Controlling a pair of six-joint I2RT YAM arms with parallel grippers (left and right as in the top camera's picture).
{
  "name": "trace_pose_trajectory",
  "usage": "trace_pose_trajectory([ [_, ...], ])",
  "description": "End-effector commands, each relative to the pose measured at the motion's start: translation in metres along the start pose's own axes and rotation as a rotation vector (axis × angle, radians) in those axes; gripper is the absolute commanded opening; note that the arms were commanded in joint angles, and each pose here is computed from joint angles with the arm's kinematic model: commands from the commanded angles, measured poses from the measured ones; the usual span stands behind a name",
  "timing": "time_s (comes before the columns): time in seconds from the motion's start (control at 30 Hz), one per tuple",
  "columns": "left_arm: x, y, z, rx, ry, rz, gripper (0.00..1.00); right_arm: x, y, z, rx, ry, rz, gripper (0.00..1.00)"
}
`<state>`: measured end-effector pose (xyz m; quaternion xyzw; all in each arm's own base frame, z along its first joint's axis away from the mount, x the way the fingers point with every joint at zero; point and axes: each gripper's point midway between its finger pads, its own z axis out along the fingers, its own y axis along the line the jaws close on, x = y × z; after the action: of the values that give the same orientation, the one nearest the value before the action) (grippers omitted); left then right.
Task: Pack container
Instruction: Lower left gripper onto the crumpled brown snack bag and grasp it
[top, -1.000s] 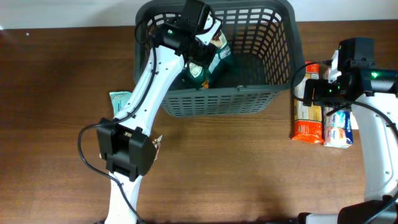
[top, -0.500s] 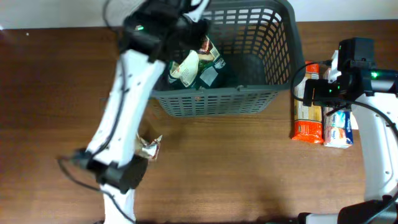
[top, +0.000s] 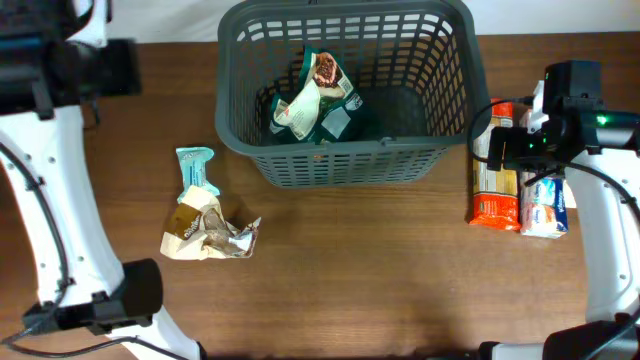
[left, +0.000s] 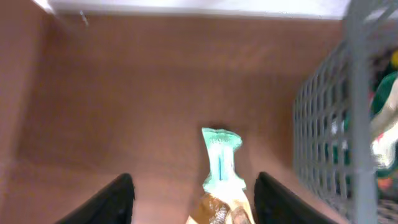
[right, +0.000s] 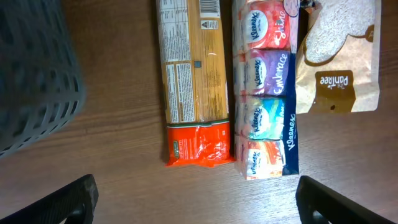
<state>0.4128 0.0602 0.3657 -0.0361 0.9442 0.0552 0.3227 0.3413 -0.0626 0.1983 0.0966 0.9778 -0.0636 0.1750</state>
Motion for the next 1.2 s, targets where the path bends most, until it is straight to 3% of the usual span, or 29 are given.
trace_pose_trajectory([
  [0.0, 0.045, -0.005, 0.043, 0.16, 0.211, -0.033, 0.44, -0.005, -0.004, -0.003, 0.02, -0.014, 0.008, 0.99],
  [0.5, 0.138, -0.007, 0.101, 0.127, 0.554, -0.116, 0.41, -0.005, -0.004, -0.003, 0.019, -0.014, 0.008, 0.99],
  [0.73, 0.176, -0.013, 0.08, 0.114, 0.532, -0.188, 0.43, -0.005, -0.004, -0.003, 0.019, -0.014, 0.008, 0.99],
  [0.87, 0.219, -0.022, 0.066, 0.104, 0.499, -0.302, 0.57, -0.005, -0.004, -0.003, 0.02, -0.014, 0.008, 0.99],
  [1.0, 0.259, -0.039, 0.076, 0.113, 0.533, -0.537, 0.57, -0.005, -0.004, -0.003, 0.019, -0.014, 0.008, 0.99],
  [1.17, 0.301, -0.045, 0.098, 0.053, 0.599, -0.727, 0.58, -0.005, -0.004, -0.003, 0.02, -0.014, 0.008, 0.99],
])
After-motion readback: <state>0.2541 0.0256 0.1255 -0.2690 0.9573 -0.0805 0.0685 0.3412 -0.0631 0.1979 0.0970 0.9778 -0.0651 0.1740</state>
